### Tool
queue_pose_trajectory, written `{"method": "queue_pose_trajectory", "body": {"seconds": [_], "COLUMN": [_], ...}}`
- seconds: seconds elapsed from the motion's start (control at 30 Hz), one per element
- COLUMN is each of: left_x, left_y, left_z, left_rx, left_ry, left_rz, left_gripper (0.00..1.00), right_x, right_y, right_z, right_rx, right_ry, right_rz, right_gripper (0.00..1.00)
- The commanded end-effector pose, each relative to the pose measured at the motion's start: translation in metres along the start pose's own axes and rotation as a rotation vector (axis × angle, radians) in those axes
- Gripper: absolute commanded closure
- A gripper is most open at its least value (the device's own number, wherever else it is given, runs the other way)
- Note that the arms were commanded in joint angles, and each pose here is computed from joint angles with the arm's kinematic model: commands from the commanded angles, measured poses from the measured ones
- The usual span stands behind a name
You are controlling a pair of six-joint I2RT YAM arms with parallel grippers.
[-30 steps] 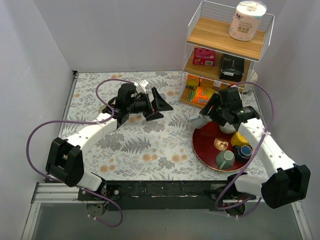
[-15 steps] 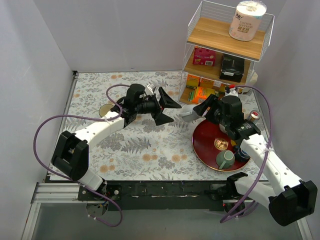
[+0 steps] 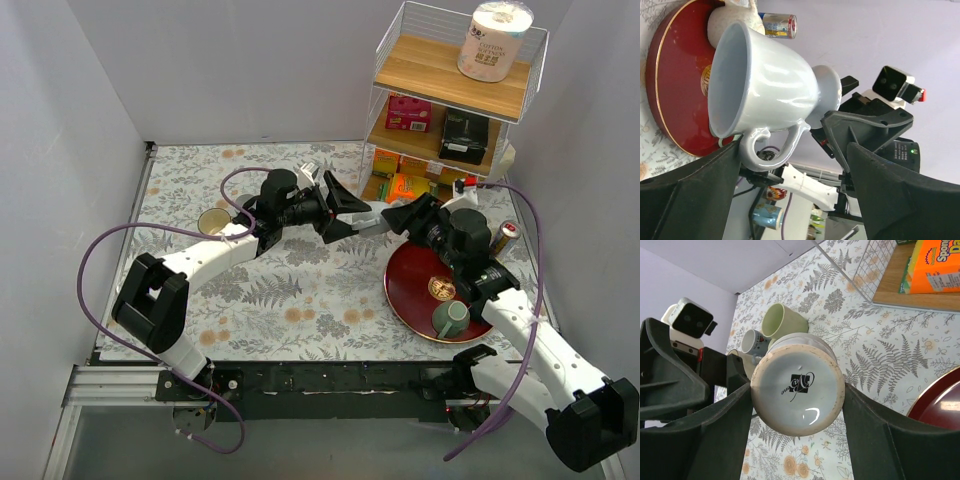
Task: Turn the mug right side up
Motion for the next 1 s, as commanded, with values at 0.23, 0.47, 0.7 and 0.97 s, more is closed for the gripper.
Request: {"method": "queue_pose_trajectory", "body": {"seconds": [0.23,0.47,0.7,0.97], "left_x": [-0.011,-0.014,-0.010,-0.011], "left_y": [-0.072,-0.087,-0.087,-0.089], "left_z": [-0.006,-0.011,-0.014,-0.015], "left_rx": [-0.427,-0.440,-0.446,-0.363], "left_ry": [0.015,0.034,0.051,0.037], "left_rz": [-0.202,-0.271,-0.281,-0.291], "left_gripper": [0.29,0.55,0.90,1.00], "right_x": [-0.021,-0.032,-0.037,-0.031], "right_y": [0.044,0.051,0.057,0.048], "right_z": [0.042,0.047,0.039,0.027], "right_rx": [0.042,0.000,-0.049,-0.019], "right_ry": [-0.305,-0.423,-0.414,-0.313], "right_rz": [0.303,0.408,0.483,0.410], "right_gripper": [0.99,0.99,0.99,0.82]}}
Point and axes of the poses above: each gripper's point midway between its finger pads, its own x axis out along the fingers, its own y axis along the line the jaws close on, z = x × y, the point moved 5 cm from there along -x, back along the fingers, and after that the axes turned 9 degrees about -x, right-handed, at the moved point
